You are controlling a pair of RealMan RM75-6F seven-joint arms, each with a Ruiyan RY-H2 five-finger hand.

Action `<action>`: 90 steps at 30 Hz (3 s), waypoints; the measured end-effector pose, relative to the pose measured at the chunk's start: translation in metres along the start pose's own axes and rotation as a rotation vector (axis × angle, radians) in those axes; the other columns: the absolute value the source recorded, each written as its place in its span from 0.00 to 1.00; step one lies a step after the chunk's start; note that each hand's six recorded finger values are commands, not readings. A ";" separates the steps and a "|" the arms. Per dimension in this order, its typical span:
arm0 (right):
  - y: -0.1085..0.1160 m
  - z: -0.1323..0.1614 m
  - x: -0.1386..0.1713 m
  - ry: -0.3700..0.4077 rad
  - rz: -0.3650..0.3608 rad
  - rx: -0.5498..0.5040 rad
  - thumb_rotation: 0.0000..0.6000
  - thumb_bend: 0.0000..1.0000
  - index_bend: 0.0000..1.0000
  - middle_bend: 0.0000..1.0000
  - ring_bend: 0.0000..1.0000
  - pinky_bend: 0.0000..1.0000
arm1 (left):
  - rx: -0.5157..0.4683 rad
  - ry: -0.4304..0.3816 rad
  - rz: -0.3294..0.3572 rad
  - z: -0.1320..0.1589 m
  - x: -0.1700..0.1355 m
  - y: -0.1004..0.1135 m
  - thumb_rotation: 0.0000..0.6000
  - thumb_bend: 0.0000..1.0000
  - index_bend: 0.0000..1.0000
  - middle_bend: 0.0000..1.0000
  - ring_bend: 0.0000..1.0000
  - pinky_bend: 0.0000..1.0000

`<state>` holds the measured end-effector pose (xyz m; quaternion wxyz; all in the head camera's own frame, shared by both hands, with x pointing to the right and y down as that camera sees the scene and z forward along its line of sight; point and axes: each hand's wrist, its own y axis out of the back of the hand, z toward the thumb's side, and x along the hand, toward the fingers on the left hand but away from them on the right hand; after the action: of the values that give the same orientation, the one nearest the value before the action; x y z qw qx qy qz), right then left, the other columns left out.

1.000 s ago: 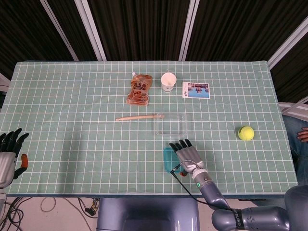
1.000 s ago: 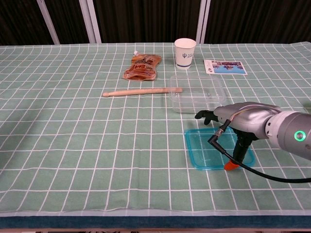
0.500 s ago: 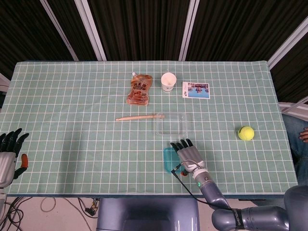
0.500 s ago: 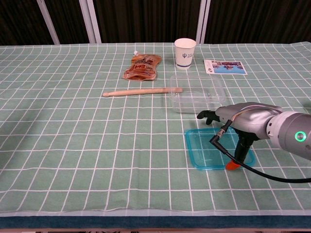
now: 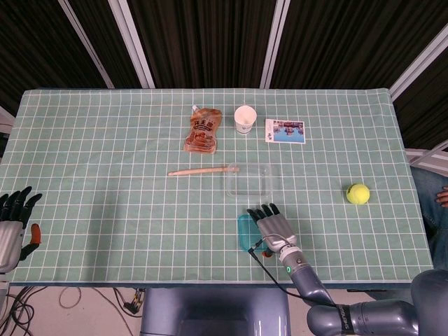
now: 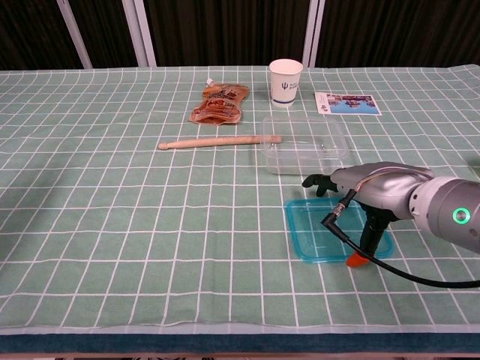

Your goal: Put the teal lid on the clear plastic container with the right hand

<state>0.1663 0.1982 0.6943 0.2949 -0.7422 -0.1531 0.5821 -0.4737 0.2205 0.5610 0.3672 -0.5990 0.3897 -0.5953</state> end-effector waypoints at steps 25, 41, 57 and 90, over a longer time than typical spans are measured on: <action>0.001 0.000 -0.002 -0.007 -0.003 0.006 1.00 0.13 0.00 0.18 0.00 0.00 | -0.001 0.002 0.000 0.000 0.000 0.000 1.00 0.66 0.11 0.00 0.00 0.00; -0.003 -0.002 -0.003 -0.009 0.007 0.008 1.00 0.13 0.00 0.19 0.00 0.00 | -0.001 0.003 -0.001 0.000 0.000 0.000 1.00 0.66 0.11 0.00 0.00 0.00; -0.006 -0.002 -0.003 -0.010 0.010 0.016 1.00 0.13 0.00 0.24 0.00 0.00 | -0.001 0.012 0.000 -0.002 0.000 0.000 1.00 0.66 0.11 0.00 0.00 0.00; -0.006 0.000 -0.005 0.021 -0.011 -0.030 1.00 0.17 0.06 0.42 0.09 0.00 | -0.012 0.018 -0.007 -0.003 0.000 0.000 1.00 0.66 0.11 0.00 0.00 0.00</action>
<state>0.1655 0.2004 0.7018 0.2884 -0.7516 -0.1630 0.5704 -0.4764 0.2207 0.5609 0.3582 -0.5971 0.3946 -0.5995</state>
